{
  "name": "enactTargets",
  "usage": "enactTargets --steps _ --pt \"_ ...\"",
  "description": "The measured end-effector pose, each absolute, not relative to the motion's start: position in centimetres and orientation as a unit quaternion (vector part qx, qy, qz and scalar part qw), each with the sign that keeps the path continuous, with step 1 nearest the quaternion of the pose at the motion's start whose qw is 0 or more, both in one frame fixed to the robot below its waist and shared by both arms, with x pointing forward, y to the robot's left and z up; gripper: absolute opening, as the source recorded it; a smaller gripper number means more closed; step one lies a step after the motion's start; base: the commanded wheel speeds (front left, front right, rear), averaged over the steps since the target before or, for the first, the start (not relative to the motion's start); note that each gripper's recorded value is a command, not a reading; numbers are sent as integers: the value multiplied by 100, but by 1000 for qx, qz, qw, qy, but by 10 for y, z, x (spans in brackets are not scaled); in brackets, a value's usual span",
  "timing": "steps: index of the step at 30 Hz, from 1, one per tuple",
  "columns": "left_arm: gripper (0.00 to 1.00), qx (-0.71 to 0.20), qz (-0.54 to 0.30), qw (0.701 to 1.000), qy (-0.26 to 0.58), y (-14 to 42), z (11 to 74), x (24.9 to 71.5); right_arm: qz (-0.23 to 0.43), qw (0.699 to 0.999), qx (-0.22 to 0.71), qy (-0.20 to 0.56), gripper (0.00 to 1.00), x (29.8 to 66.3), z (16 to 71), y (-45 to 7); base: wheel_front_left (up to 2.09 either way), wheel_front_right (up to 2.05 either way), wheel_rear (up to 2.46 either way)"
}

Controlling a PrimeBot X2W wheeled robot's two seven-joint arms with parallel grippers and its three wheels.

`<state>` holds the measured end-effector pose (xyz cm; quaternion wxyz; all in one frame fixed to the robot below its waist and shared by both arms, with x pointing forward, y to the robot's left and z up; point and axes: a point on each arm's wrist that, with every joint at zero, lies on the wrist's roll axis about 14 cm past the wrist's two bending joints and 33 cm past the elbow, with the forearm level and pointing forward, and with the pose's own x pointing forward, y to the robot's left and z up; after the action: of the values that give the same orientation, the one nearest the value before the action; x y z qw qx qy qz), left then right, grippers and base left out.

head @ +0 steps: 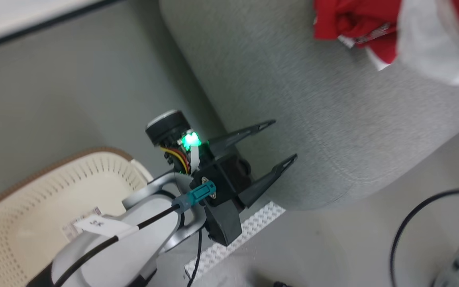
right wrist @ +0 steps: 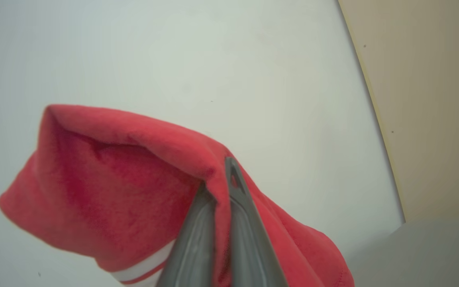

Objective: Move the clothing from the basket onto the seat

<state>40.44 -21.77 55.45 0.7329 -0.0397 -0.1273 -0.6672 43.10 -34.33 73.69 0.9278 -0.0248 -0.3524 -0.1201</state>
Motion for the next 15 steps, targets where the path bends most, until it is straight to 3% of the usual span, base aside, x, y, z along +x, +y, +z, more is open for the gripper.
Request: enactTargets --steps 10,15 --pt "100 -48 -649 754 -86 -202 490 451 -112 927 -44 -356 0 528 748 -376 0 0 0" --pt "100 -56 -642 763 -52 -194 451 460 -124 938 -79 -313 0 568 720 -389 0 0 0"
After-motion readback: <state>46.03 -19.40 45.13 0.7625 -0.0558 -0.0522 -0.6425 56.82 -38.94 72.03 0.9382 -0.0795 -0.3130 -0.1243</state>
